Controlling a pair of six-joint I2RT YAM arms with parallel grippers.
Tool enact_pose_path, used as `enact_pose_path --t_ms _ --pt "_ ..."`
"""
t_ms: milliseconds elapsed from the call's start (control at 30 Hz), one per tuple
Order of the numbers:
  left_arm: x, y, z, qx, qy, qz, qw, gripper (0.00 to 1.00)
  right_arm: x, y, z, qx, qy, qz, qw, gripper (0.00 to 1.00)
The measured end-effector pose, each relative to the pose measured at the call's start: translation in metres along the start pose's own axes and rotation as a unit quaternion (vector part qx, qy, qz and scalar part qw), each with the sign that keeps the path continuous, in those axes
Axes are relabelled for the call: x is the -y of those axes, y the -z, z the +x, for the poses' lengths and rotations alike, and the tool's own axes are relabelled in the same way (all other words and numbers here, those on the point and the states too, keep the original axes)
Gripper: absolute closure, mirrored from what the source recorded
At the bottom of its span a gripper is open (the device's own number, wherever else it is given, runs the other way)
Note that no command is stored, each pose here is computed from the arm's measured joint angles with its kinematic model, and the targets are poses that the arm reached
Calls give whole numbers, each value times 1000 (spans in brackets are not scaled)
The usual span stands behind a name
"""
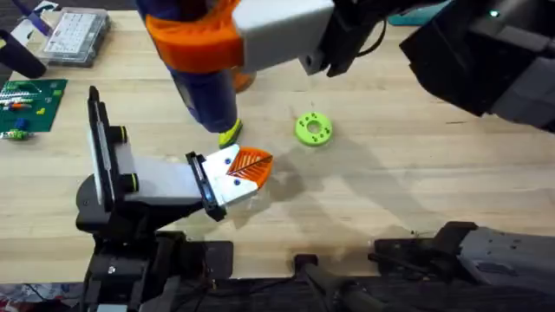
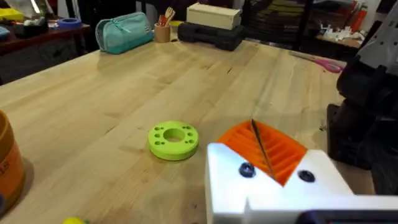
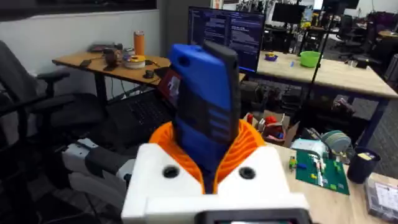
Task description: Pick up the gripper from the table and insert it into the empty holder that is missing its gripper. Then pick up a screw, insert it into the mounting hole, and use the screwdriver to tighten it. Finally, clean up the table by picking up the vegetable and placing it into the bucket.
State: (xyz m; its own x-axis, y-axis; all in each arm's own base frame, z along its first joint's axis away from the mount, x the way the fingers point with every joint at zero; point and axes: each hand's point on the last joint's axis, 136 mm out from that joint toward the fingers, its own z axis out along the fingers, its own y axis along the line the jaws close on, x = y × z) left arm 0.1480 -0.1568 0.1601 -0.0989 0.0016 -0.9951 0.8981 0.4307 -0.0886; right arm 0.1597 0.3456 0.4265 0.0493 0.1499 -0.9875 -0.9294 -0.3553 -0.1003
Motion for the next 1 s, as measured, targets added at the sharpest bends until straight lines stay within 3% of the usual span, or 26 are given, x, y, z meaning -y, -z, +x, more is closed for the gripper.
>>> enact_pose_path --t_ms 1000 --pt "0 0 0 0 0 0 1000 984 0 -14 16 -4 -3 -19 1000 952"
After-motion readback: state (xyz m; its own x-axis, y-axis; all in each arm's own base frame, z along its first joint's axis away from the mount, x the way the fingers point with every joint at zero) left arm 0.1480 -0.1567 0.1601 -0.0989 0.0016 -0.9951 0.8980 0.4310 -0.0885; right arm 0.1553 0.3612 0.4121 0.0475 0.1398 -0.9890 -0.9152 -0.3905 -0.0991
